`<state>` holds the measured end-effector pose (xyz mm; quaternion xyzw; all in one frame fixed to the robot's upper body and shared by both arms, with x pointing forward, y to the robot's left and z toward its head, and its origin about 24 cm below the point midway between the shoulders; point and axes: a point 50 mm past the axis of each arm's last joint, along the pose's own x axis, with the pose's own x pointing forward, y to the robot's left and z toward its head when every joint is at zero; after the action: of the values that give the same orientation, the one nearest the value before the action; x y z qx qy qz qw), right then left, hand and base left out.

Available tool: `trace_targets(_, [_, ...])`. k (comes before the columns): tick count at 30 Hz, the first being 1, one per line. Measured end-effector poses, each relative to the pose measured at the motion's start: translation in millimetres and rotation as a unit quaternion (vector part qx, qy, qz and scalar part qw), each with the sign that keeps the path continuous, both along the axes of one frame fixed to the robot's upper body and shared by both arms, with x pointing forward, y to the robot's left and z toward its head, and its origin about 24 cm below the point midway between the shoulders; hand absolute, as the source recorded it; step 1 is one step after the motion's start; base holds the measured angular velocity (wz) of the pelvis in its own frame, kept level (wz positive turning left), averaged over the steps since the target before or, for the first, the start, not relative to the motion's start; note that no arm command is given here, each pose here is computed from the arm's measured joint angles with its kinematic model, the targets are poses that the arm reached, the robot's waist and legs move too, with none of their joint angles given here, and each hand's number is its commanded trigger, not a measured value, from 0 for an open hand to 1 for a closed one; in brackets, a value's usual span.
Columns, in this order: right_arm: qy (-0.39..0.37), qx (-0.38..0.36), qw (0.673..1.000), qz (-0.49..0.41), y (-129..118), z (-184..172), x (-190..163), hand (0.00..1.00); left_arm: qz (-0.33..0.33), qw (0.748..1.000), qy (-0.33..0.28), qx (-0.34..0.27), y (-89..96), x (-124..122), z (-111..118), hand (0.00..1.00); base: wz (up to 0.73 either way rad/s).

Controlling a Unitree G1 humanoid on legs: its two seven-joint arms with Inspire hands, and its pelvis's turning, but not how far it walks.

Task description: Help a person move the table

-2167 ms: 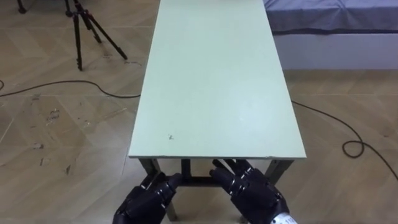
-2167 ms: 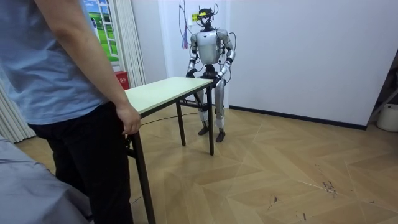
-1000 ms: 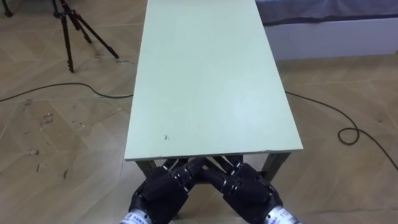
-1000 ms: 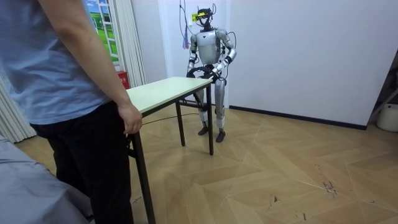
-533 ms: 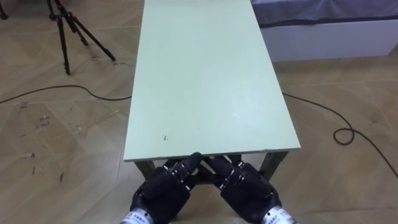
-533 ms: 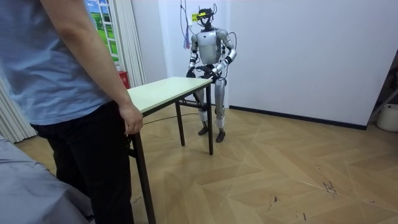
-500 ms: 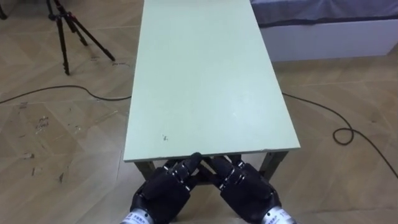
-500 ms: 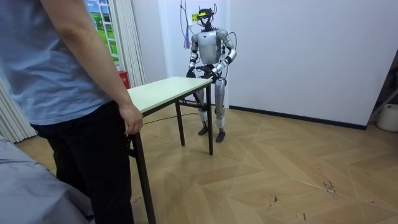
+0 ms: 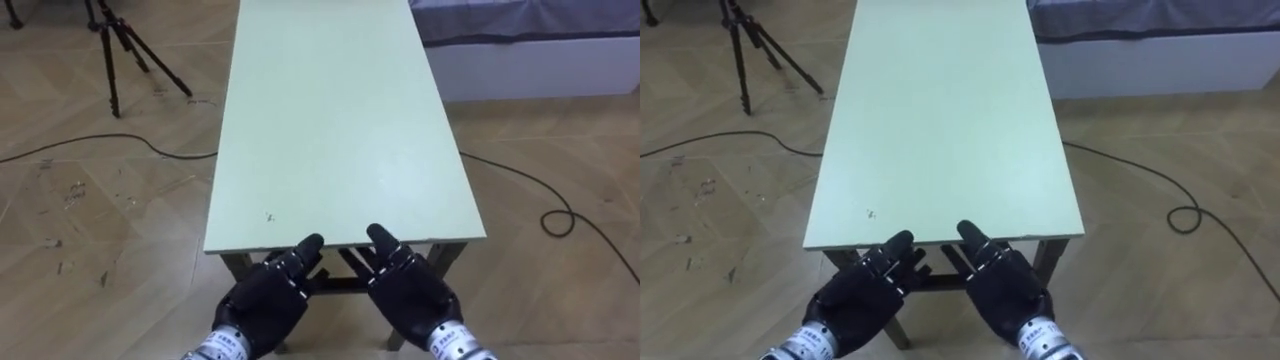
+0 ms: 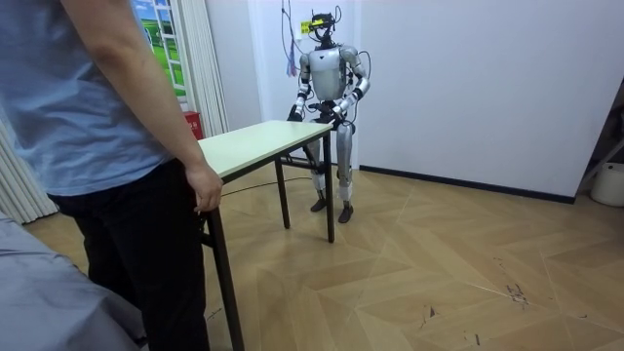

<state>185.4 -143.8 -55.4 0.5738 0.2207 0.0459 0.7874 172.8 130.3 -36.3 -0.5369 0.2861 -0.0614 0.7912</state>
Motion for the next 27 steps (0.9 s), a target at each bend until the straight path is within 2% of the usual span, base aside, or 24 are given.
trace_targets(9, [0.023,0.011,0.997,-0.076,-13,4,12,0.00,0.086,0.996,0.032,-0.002,16.5,13,-4,0.00,-0.03])
trace_targets(12, [0.031,0.021,0.995,-0.093,-14,4,14,0.00,0.116,0.991,0.047,-0.044,17.6,16,-5,0.00,-0.01])
trace_targets(27, [0.068,0.039,0.992,-0.103,-14,-1,13,0.00,0.135,0.984,0.086,-0.079,16.3,21,-23,0.00,-0.02])
